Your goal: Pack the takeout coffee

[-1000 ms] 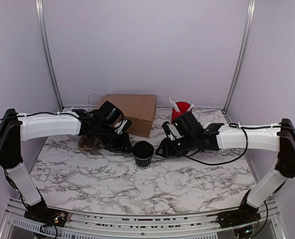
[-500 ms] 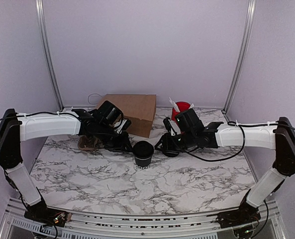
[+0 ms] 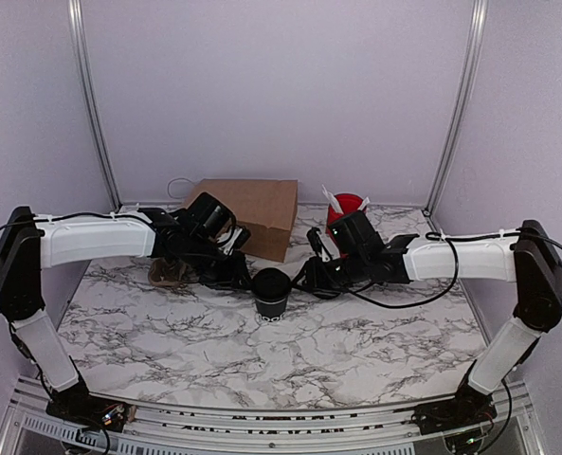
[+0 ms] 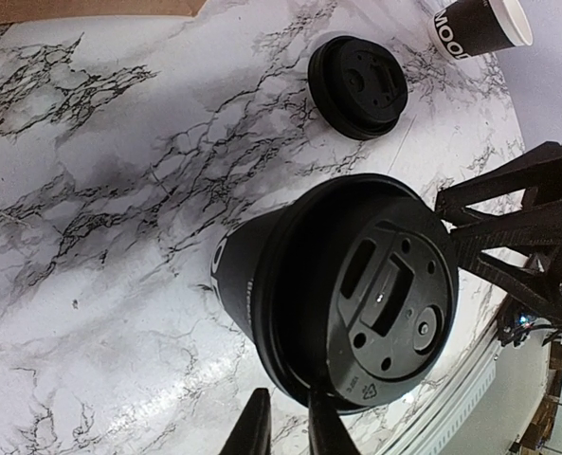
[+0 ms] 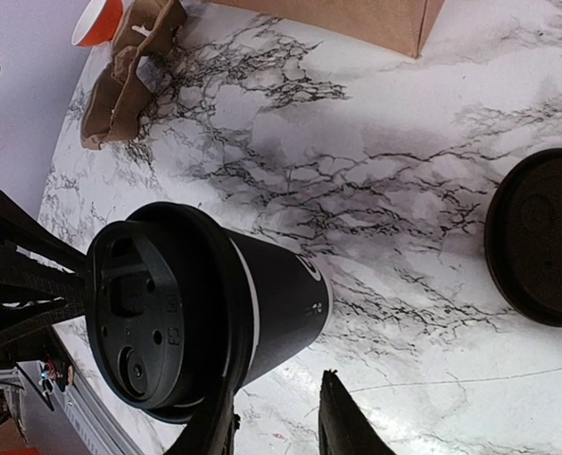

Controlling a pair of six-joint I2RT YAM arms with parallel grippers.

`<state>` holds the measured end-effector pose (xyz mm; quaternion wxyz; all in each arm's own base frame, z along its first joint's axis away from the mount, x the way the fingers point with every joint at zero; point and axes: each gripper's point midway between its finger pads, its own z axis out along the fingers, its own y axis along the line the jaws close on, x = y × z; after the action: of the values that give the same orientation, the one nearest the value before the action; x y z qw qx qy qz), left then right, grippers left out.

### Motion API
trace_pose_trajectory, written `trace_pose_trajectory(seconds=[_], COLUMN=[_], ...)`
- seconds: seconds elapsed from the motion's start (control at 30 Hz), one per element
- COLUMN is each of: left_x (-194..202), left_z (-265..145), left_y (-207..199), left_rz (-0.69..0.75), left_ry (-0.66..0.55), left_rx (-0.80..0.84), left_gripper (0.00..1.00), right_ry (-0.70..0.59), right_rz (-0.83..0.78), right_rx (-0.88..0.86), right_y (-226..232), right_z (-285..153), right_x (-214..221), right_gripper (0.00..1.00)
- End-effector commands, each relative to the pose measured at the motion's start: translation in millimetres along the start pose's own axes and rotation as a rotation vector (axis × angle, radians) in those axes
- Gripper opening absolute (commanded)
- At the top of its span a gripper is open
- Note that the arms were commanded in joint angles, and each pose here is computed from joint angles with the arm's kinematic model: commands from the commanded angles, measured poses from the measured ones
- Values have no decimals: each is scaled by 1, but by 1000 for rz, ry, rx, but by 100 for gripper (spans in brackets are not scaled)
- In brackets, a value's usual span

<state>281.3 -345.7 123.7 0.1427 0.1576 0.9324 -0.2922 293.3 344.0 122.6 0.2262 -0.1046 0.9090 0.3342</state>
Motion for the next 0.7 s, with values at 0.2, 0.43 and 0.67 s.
trace_pose_trajectory(seconds=[0.2,0.43,0.67], left_x=[-4,-3,4], left_z=[4,6,12], left_y=[2,4,12], left_rz=[8,7,3], left_ry=[6,9,28], left_rx=[-5,-10,-32], left_gripper=[14,14,14], right_ry=[-77,-60,-28], right_rz=[-11,-19,-12], right_rx=[-26,-39,-28], right_y=[15,19,11], right_z=[-12,-6,5], right_x=[-28,-25,-13], right_gripper=[30,29,29])
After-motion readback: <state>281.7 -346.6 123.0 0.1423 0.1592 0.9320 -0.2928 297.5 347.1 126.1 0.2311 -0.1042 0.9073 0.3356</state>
